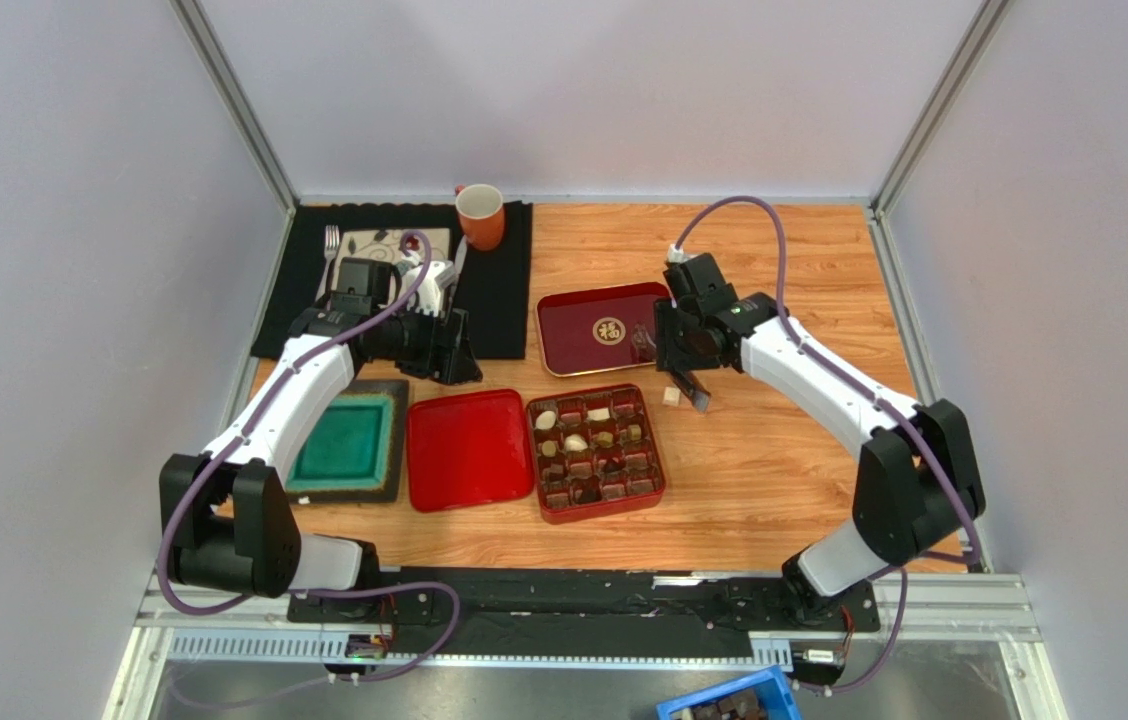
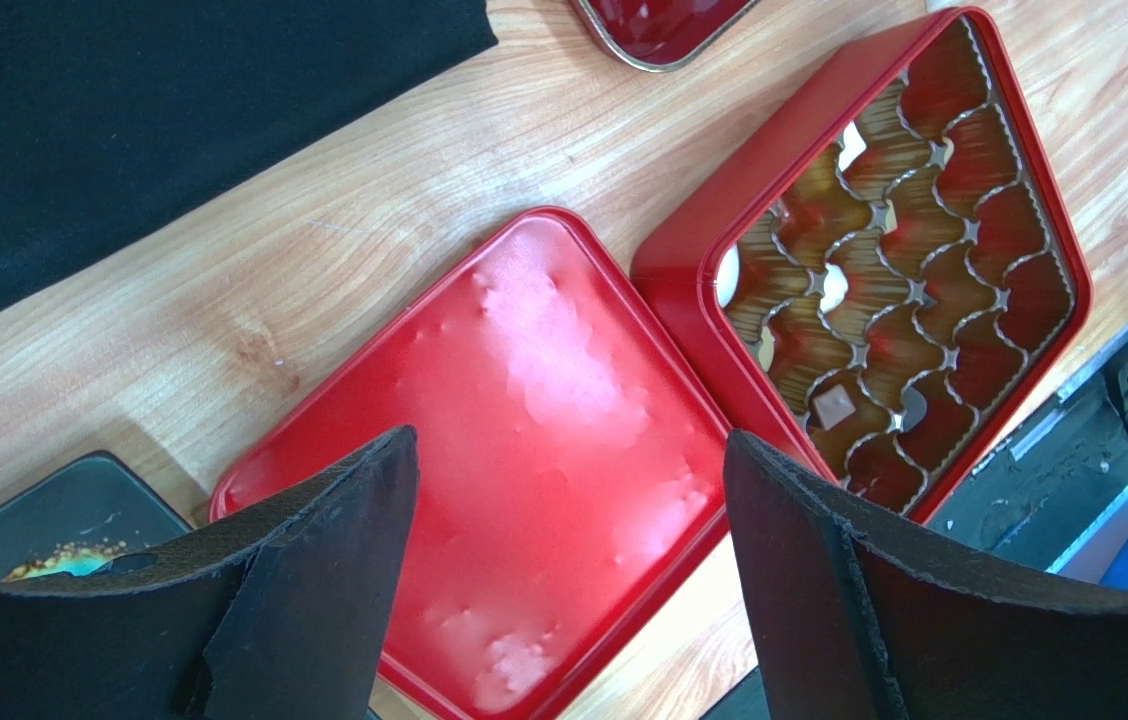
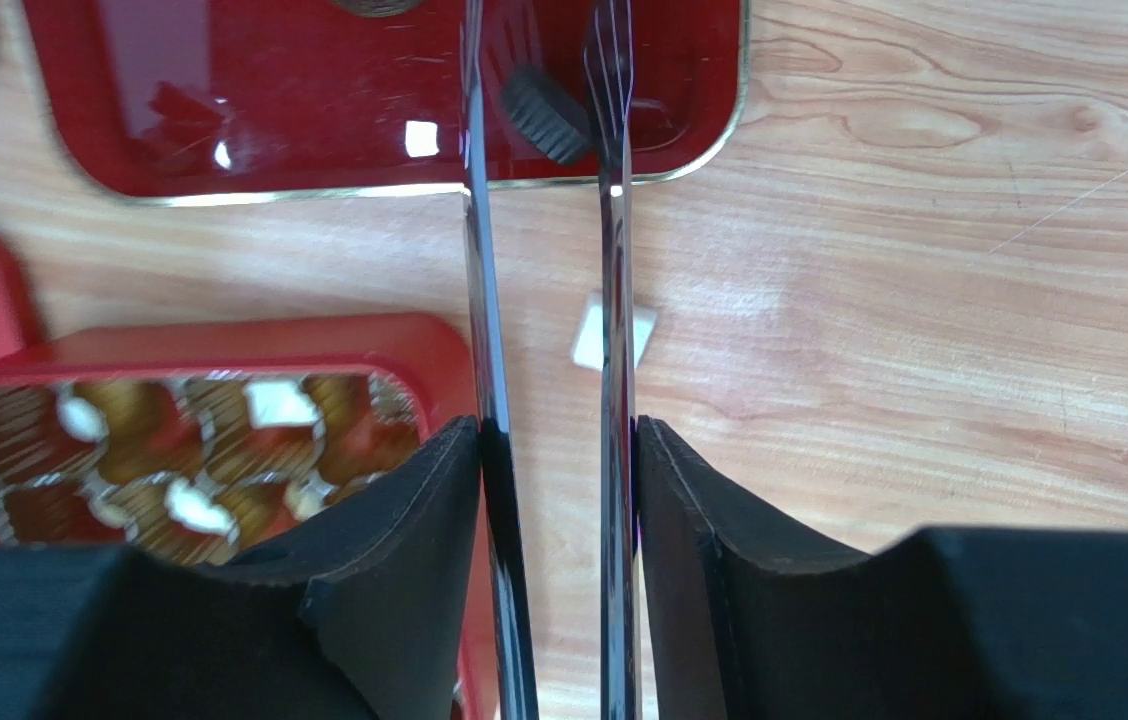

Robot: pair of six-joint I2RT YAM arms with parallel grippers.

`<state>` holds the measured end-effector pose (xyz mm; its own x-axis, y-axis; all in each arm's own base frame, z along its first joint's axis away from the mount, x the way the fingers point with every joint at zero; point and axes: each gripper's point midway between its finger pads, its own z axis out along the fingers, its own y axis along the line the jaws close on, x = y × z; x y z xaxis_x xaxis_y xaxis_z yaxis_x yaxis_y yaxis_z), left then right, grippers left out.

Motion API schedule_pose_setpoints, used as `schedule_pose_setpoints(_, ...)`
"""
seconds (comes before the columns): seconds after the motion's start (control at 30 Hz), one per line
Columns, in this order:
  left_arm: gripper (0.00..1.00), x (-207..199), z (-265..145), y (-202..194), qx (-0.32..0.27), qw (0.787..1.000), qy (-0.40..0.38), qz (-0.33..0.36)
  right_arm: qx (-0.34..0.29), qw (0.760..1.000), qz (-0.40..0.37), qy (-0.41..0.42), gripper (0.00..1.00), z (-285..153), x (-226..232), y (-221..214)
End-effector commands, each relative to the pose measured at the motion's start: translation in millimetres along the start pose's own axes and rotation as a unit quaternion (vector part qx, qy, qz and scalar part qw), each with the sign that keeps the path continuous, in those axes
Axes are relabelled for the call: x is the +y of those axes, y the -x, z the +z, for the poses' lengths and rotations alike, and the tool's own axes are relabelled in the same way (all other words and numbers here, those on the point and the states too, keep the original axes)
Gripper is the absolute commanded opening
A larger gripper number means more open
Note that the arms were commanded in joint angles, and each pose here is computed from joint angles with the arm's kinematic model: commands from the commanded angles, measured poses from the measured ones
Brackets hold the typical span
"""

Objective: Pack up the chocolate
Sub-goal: Pick up the clamp from the plate.

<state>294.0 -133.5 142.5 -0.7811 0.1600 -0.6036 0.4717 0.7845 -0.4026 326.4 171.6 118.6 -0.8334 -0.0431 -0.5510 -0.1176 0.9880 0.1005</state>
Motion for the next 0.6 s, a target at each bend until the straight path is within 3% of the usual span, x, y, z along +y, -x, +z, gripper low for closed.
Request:
schedule_pose_setpoints(0.0, 0.83, -6.6, -11.5, 18.8, -0.03, 0.999, -0.004, 0.026, -0.03, 0.998, -0.003, 0.052, 0.44, -35.7, 25.8, 13.3)
schedule_pose_setpoints(0.27, 0.83, -7.4, -11.2, 18.9, -0.03, 0.999, -0.006, 0.025, -0.081, 0.992, -0.027, 0.094, 0.43, -63.7, 67.1, 16.3)
schedule_pose_setpoints(0.57, 0.83, -8.0, -12.4, 17.5, -0.03, 0.999, -0.005, 0.024, -0.124, 0.982, -0.101, 0.1, 0.43, -58.6, 106.3, -30.5)
